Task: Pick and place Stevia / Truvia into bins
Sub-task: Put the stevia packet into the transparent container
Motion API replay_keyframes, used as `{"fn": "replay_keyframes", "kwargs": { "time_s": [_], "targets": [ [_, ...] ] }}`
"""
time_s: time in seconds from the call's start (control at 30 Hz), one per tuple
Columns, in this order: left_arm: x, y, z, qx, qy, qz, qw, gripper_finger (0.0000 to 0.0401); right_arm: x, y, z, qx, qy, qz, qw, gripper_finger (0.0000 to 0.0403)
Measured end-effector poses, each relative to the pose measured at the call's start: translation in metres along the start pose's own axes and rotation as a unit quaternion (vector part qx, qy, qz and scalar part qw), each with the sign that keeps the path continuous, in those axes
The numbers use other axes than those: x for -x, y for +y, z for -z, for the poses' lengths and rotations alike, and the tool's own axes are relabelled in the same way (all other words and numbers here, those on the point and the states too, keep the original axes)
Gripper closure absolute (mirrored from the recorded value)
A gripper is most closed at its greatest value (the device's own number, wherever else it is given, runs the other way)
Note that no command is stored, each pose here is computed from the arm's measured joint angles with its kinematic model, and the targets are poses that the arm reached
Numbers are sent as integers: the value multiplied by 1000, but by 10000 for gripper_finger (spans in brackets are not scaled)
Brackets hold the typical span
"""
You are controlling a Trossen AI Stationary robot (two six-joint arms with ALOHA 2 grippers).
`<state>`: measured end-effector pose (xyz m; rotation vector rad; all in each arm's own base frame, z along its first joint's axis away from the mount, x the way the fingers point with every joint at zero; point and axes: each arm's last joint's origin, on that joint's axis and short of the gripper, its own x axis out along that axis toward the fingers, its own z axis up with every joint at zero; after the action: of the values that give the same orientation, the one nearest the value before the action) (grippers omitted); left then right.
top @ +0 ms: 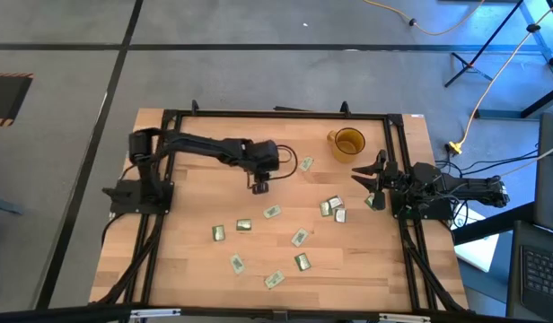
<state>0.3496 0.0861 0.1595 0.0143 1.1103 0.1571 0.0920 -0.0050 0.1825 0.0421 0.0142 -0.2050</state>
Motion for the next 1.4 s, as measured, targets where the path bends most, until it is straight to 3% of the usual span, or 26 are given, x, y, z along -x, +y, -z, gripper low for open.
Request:
{"fn": "replay_keyframes", "kwargs": {
  "time_s": [0.77,1.27,1.4],
  "targets": [
    [-33,-3,8,-14,54,9,998,320,0,0,1,1,3,0,1000,292],
    [-38,-3,10,-13,62,7,998,394,0,0,1,1,3,0,1000,292],
    [-39,-3,10,-17,63,7,998,398,0,0,1,1,3,0,1000,292]
  ]
}}
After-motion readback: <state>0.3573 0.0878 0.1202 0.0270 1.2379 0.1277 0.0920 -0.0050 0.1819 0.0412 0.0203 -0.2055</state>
